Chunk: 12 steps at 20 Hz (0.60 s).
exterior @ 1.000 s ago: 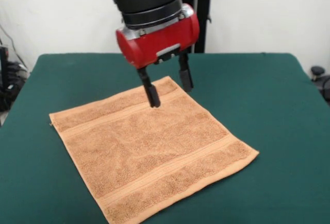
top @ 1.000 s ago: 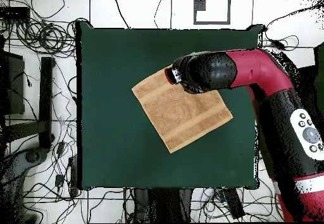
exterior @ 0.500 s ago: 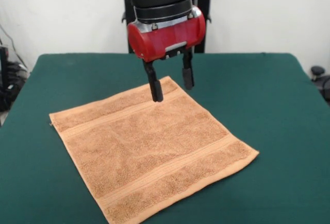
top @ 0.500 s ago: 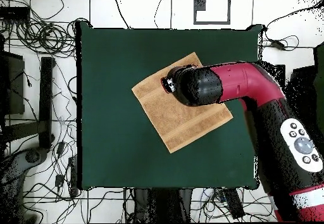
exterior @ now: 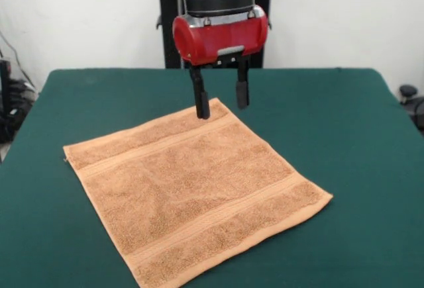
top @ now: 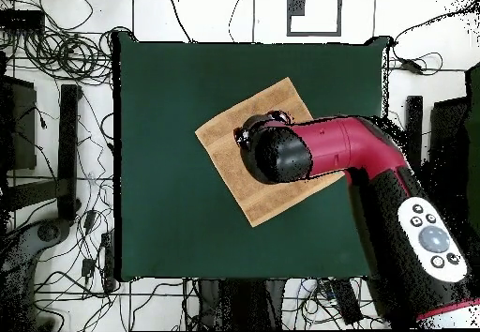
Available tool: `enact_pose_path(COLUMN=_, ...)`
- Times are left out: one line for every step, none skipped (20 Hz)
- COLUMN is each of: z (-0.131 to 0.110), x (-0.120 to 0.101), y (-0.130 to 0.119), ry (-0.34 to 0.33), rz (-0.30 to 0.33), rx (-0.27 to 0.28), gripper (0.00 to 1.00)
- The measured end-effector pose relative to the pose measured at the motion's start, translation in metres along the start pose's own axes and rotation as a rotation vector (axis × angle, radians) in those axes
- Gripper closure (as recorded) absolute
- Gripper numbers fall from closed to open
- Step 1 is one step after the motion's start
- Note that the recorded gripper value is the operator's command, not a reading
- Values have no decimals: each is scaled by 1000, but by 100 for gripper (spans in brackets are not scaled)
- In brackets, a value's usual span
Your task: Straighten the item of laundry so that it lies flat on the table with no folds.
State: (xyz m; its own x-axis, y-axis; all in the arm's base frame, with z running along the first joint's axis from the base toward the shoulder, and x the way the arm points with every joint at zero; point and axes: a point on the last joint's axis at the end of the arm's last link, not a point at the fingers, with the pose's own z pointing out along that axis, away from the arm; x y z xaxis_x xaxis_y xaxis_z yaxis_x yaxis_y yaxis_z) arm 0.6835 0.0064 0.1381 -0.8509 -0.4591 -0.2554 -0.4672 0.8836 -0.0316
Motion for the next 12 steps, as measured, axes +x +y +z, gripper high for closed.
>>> enact_pose_path(z=0, x=1, y=2, ry=-3, rz=10, rx=3, gripper=0)
enact_pose_path(z=0, x=3, y=4, ry=-7, rz=20, rx=6, gripper=0)
enact_pose_path(z=1, x=5, y=6, ry=-9, rz=36, rx=8, gripper=0)
enact_pose_path(z=1, x=11, y=11, ry=-12, rz=81, rx=11, gripper=0)
enact_pose_path(z=1, x=13, y=13, ry=-10, rz=99, rx=11, gripper=0)
enact_pose_path(z=2, x=14, y=14, ry=-10, rz=107, rx=11, gripper=0)
enact_pose_path(z=3, x=19, y=18, ry=-5, rz=135, rx=13, gripper=0)
enact_pose_path(z=4, x=23, y=20, ry=1, rz=155, rx=15, gripper=0)
enact_pose_path(z=4, x=25, y=21, ry=4, rz=163, rx=16, gripper=0)
enact_pose_path(z=4, x=27, y=22, ry=7, rz=169, rx=17, gripper=0)
enact_pose_path(z=3, x=31, y=23, ry=13, rz=178, rx=19, gripper=0)
enact_pose_path(z=3, x=36, y=24, ry=27, rz=190, rx=23, gripper=0)
